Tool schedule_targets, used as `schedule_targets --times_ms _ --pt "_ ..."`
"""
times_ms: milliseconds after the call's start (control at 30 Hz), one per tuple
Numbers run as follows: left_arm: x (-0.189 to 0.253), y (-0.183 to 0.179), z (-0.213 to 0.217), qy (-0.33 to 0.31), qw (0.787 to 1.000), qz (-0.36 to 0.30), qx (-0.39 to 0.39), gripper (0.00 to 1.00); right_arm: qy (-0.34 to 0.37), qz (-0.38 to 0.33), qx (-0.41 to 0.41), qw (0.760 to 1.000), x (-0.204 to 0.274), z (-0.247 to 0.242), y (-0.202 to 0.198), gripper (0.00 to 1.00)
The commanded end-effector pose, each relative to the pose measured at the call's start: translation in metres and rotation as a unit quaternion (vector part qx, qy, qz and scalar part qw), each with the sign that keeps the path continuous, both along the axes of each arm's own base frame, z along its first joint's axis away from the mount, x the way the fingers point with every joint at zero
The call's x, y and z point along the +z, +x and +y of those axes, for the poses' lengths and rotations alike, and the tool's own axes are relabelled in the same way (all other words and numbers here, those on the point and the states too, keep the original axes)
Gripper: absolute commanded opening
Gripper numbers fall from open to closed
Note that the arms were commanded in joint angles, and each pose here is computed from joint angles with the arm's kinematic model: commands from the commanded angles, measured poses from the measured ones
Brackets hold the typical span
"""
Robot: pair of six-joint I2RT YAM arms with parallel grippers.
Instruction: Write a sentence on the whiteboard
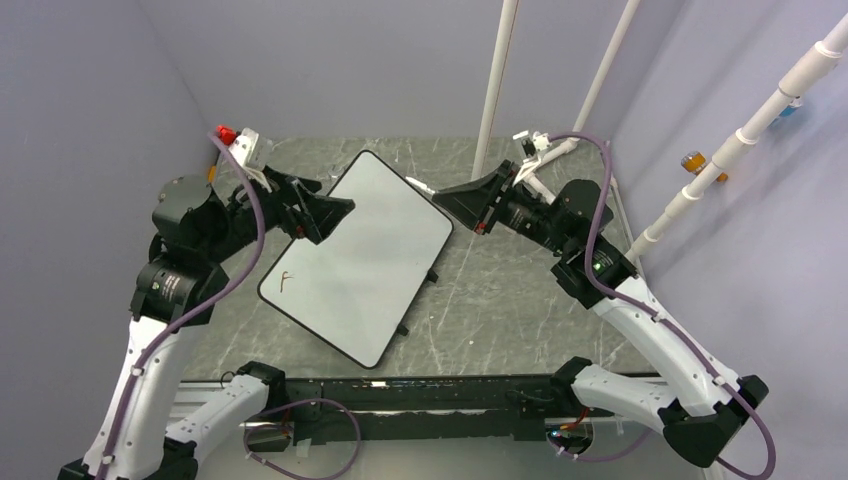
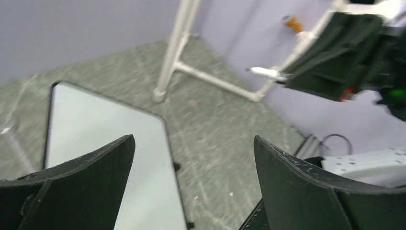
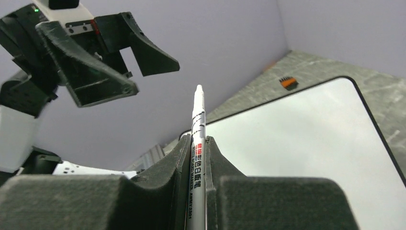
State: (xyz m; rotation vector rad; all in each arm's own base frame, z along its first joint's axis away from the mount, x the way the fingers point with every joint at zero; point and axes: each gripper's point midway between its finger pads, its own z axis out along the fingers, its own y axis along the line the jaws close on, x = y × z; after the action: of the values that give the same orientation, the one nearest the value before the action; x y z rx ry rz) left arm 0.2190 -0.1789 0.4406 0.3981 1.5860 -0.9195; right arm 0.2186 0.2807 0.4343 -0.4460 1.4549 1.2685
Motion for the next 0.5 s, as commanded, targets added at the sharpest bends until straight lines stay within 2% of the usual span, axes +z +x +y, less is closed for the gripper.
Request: schedule_targets --times_ms 0,200,333,467 --pt "-0.053 0.023 0.040 0.086 0.990 0.066 0.096 0.96 -0.047 0.009 -0.042 0.998 -0.026 -0.015 0.006 0.00" --pt "-0.105 0.047 0.071 0.138 0.969 0.135 0.156 0.97 -0.088 0.036 -0.045 0.994 -0.058 -0.017 0.006 0.00" --pt "-0.127 0.062 0.091 0.168 0.957 0.136 0.196 0.99 -0.107 0.058 -0.039 0.992 -0.085 -0.017 0.003 0.00" --pt "-0.144 0.076 0.122 0.203 0.934 0.133 0.261 0.99 -0.128 0.075 -0.042 0.988 -0.105 -0.020 0.002 0.00"
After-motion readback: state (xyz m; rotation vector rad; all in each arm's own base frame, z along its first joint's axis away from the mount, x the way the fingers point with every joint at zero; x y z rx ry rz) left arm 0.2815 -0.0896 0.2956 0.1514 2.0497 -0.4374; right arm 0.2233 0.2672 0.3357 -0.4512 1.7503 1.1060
